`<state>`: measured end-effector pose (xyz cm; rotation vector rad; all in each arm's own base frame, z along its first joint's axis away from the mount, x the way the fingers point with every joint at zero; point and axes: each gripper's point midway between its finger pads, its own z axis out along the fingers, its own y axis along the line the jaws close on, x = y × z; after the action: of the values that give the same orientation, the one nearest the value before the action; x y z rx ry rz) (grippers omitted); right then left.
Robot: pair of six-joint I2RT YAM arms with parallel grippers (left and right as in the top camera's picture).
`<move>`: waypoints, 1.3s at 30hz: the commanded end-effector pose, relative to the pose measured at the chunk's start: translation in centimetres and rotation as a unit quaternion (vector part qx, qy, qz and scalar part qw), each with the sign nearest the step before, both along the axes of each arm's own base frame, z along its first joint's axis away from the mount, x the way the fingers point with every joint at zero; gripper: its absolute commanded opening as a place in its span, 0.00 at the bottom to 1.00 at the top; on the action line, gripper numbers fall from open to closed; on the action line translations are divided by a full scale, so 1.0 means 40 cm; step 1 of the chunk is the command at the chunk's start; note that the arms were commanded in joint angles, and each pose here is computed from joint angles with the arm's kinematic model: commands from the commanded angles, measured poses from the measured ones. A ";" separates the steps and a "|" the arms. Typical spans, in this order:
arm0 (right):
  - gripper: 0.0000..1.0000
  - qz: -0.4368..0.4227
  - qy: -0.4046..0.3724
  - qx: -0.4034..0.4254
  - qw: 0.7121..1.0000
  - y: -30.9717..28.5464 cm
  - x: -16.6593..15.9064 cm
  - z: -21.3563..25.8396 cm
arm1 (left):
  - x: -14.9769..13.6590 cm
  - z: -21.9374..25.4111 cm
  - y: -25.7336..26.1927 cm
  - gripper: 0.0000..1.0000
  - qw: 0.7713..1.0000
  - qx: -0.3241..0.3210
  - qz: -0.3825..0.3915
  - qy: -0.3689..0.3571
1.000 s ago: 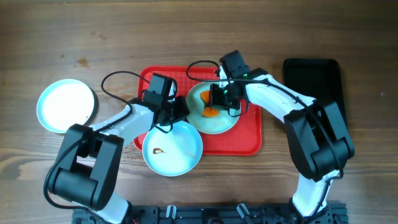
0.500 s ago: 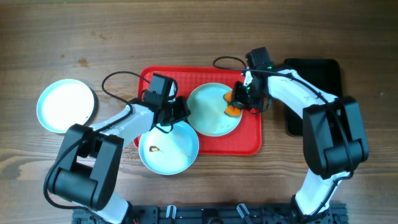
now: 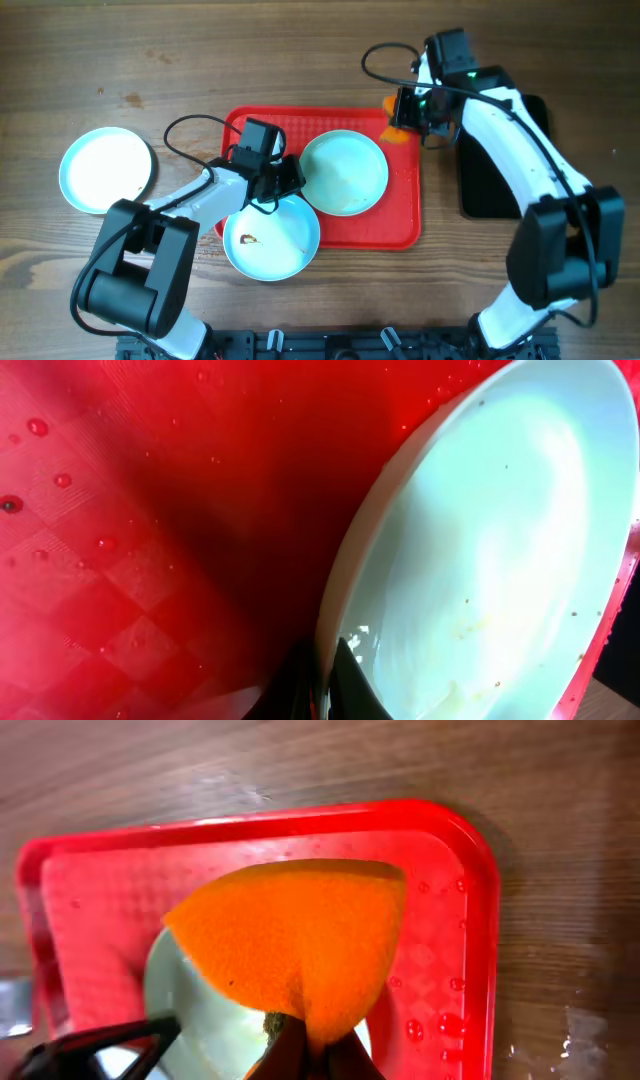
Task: Clean dirty plates on tray and stack at the side
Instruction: 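Wipe the held plate with the sponge in the right gripper, then carry the wiped plate with the left gripper onto the plate at left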
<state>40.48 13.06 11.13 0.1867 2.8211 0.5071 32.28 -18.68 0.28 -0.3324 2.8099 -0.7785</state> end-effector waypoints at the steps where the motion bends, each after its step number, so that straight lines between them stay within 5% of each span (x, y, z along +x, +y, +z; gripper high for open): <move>1: 0.04 0.024 -0.028 0.007 0.999 0.010 -0.004 0.061 | 0.010 -0.007 0.000 0.04 1.000 -0.007 0.004 -0.007; 8: 0.05 0.040 -0.018 0.025 0.999 0.025 -0.023 0.067 | 0.082 0.086 -0.082 0.04 0.991 -0.116 0.007 -0.065; 19: 0.04 0.030 -0.053 0.027 0.998 -0.003 0.024 0.122 | 0.117 0.085 -0.033 0.04 0.989 -0.119 0.065 -0.056; 33: 0.04 0.020 -0.039 0.020 0.999 -0.046 0.014 0.143 | 0.245 0.132 0.331 0.04 0.959 -0.107 0.242 -0.102; 39: 0.05 0.021 -0.036 0.021 0.999 -0.044 0.011 0.143 | 0.196 0.168 0.490 0.04 0.947 0.005 0.299 -0.116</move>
<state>40.60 10.85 14.63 0.1634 2.8076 0.5456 40.69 -2.28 4.96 -0.9899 2.3301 -0.8137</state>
